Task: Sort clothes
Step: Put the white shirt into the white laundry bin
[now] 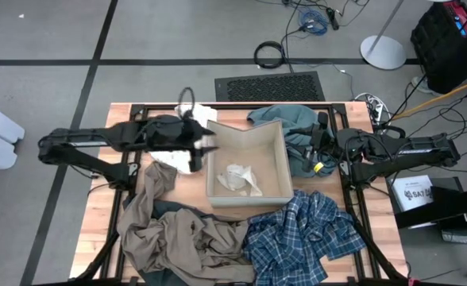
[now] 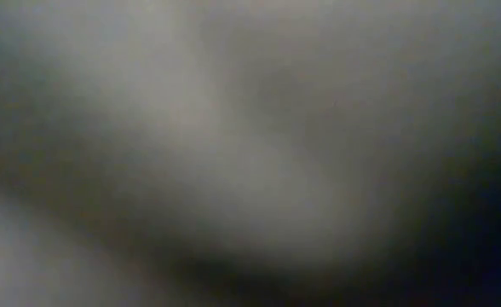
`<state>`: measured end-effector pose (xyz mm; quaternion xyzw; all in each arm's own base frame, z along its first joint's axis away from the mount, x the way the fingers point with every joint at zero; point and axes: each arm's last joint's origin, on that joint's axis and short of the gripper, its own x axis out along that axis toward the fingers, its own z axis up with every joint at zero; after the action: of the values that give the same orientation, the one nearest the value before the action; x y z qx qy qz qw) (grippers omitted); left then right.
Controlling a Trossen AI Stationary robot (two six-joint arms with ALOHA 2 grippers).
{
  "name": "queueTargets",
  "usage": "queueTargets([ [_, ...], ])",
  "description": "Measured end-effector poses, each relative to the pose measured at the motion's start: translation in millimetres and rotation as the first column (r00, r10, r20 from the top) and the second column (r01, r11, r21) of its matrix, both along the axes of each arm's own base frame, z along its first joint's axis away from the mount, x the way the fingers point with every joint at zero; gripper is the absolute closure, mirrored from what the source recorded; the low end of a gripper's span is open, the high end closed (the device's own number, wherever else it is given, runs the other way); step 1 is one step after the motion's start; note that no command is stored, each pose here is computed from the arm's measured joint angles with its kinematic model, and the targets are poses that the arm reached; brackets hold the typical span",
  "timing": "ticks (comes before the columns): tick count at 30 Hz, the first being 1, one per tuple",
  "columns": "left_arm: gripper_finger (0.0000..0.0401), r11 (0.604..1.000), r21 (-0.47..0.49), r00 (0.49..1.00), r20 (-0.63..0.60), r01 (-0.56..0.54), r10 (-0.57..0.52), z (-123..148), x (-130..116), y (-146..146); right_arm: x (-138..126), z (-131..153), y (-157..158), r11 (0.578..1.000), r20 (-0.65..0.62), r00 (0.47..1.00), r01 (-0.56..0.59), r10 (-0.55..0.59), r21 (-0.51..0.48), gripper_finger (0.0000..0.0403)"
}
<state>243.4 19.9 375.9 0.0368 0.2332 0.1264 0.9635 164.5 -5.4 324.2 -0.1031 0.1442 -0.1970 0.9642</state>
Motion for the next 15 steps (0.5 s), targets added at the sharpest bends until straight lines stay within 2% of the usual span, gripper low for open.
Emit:
queueTargets([
  [3,0.0177,0.992,0.054,0.988,-0.091,-0.117,0.122,-2,-18,6,0,0,0,1.0,-0.004,1.0,0.0,0.0,0.0,0.0222],
  [7,0.0177,0.974,0.085,0.937,-0.269,-0.209,0.224,-16,-32,15,0,0,0,1.0,-0.004,1.0,0.0,0.0,0.0,0.0222],
  [9,0.0177,0.968,0.078,0.906,-0.342,-0.238,0.251,-22,-37,19,0,0,0,1.0,-0.004,1.0,0.0,0.0,0.0,0.0222],
  [15,0.0177,0.958,0.059,0.854,-0.44,-0.28,0.276,-45,-43,36,0,0,0,1.0,0.0,1.0,0.003,-0.003,0.009,0.0222],
])
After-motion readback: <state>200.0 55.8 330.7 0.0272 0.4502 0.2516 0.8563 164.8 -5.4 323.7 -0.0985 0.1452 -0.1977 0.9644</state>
